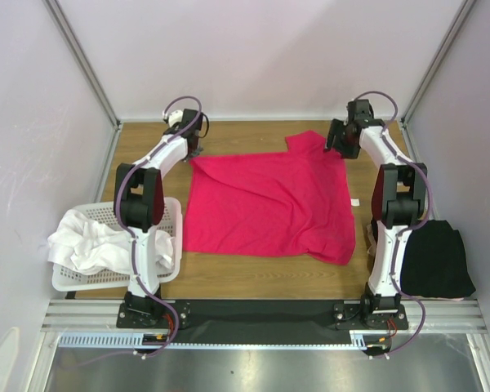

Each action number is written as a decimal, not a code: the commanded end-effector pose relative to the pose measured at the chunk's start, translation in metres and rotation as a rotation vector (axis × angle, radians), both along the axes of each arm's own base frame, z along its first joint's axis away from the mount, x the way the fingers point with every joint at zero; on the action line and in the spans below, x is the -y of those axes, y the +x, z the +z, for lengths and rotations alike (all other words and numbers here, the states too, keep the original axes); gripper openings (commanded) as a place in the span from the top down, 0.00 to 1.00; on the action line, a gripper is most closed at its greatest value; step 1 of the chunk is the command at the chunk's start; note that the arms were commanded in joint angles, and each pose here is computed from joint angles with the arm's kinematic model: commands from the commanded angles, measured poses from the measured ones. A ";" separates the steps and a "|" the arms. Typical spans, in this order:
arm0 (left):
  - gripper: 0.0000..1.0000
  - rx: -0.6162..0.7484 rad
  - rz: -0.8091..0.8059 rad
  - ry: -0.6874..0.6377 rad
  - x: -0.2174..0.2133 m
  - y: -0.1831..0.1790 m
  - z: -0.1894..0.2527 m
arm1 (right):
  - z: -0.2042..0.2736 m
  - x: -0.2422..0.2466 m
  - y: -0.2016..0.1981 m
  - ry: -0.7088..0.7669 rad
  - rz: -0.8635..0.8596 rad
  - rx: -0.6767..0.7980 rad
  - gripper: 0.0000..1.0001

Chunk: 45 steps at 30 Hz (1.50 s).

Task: Fold and stack the t-shirts
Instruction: Flatten the tshirt out

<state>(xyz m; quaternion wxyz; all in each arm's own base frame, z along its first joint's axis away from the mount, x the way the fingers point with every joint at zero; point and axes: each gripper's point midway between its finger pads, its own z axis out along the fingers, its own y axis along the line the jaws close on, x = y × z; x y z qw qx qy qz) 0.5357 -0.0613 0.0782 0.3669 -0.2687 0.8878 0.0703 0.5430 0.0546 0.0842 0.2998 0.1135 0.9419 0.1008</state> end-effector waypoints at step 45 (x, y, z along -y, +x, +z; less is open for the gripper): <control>1.00 0.042 -0.156 0.011 0.028 -0.115 0.042 | 0.053 -0.030 -0.189 0.021 0.019 -0.055 0.40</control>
